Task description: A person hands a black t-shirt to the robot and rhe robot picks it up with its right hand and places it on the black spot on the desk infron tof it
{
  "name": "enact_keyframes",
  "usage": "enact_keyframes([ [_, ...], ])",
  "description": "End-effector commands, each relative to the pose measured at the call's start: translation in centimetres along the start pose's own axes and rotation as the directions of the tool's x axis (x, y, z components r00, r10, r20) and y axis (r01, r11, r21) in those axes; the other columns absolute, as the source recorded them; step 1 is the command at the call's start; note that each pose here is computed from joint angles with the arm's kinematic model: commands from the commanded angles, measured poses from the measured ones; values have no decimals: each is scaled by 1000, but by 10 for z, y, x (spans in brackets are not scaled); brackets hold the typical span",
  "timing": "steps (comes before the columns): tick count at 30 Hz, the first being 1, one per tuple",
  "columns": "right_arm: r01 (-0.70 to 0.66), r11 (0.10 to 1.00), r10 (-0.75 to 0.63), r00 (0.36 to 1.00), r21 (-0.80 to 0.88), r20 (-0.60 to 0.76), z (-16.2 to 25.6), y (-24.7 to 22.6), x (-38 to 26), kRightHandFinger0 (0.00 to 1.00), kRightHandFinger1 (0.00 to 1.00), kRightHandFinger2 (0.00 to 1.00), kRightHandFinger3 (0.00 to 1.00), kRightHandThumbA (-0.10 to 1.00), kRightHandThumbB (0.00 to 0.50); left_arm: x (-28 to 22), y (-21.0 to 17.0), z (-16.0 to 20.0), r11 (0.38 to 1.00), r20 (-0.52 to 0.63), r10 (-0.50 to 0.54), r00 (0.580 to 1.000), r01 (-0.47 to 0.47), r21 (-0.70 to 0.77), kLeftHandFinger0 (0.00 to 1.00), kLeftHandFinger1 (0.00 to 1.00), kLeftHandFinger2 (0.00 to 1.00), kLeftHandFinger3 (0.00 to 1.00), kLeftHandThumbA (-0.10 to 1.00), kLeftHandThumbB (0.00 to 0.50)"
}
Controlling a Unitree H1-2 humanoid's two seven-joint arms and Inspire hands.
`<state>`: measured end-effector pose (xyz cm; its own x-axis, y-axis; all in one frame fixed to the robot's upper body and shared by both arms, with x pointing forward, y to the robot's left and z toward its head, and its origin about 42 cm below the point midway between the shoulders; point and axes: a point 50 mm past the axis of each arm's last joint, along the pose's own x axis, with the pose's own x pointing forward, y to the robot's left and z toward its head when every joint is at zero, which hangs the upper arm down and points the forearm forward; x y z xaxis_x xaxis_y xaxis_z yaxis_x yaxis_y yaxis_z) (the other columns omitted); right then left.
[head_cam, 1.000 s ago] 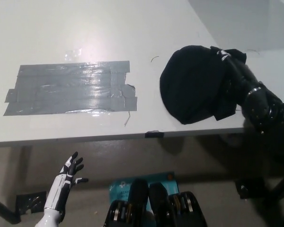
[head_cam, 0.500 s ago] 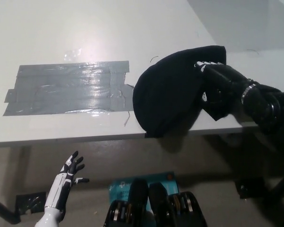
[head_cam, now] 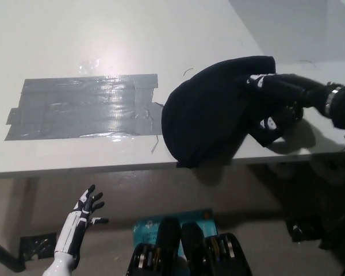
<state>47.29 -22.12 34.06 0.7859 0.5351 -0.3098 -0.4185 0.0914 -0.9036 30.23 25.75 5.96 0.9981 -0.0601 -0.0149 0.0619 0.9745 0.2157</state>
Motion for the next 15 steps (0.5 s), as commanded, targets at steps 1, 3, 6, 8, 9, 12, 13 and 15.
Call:
enact_keyframes([
  [1,-60,994,70,992,-92,102,63,-127,-100,1000,1000,1000,1000,725,500,-4,2,5,998,42,-57,998,56,28,670,887,908,1000,1000,419],
  [3,-49,996,57,992,-74,112,63,-130,-105,1000,1000,1000,1000,721,500,-5,3,6,998,38,-56,998,56,20,675,886,907,1000,1000,410],
  [6,102,994,-107,972,34,210,64,-145,-132,1000,1000,1000,1000,761,500,2,4,11,998,46,-55,997,54,29,697,900,919,1000,1000,375],
  [8,255,963,-271,921,93,280,69,-144,-164,1000,1000,1000,1000,957,475,1,3,11,998,40,-51,998,50,27,690,886,906,1000,1000,390],
  [9,307,945,-327,894,111,307,72,-141,-174,1000,1000,1000,1000,1000,479,1,3,11,999,41,-49,998,48,25,683,878,898,1000,1000,389],
  [12,524,816,-578,714,245,396,80,-100,-218,1000,1000,1000,1000,1000,382,5,2,12,998,48,-53,997,52,27,648,861,892,1000,1000,394],
  [13,578,764,-644,647,288,409,85,-85,-227,1000,1000,1000,1000,1000,354,7,1,12,998,53,-52,997,51,29,640,858,891,1000,1000,392],
  [15,627,685,-726,544,371,421,94,-48,-241,1000,1000,1000,1000,1000,286,6,1,11,998,47,-52,998,50,28,639,868,910,1000,1000,397],
])
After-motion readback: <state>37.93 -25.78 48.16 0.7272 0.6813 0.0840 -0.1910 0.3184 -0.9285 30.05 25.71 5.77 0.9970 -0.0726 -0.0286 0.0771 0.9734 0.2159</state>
